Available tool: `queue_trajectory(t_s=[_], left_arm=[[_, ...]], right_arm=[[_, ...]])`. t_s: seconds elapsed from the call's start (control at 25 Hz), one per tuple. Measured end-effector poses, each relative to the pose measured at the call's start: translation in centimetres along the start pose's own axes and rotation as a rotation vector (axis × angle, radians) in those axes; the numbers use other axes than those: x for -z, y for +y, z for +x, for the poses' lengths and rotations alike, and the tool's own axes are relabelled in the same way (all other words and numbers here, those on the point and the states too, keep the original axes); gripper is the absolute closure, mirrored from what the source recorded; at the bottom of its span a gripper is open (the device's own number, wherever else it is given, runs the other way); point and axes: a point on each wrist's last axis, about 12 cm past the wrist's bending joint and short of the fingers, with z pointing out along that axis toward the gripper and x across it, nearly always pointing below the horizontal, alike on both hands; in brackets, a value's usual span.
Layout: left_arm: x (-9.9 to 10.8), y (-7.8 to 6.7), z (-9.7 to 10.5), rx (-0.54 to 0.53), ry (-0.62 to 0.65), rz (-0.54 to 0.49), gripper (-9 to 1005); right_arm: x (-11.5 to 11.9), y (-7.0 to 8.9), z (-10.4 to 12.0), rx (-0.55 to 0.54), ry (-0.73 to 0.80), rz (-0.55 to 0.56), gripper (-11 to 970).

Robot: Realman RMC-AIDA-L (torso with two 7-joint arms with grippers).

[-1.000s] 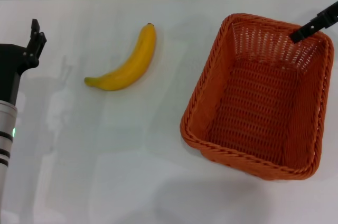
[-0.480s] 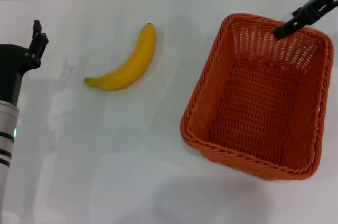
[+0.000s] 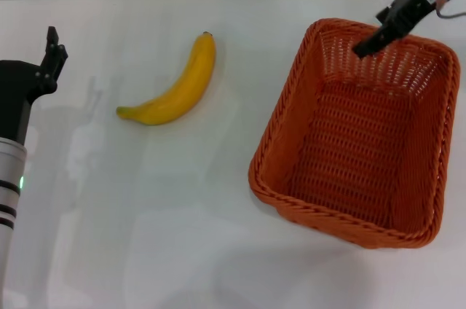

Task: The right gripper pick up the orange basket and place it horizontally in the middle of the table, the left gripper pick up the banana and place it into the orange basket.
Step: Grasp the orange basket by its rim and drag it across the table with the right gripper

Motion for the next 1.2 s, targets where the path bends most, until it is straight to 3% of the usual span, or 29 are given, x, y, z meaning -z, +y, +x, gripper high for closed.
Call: queue_trajectory(t_s=[0.36, 1.2], left_arm=[[0.0, 0.0, 0.0, 0.000, 0.001, 0.002, 129], [-0.4, -0.2, 0.0, -0.001, 0.013, 0.013, 130]], right_arm=[[-0.1, -1.1, 0.2, -0.007, 0.008, 0.090, 89], [-1.8, -1.0, 1.4, 0.009, 0.057, 0.143, 90]])
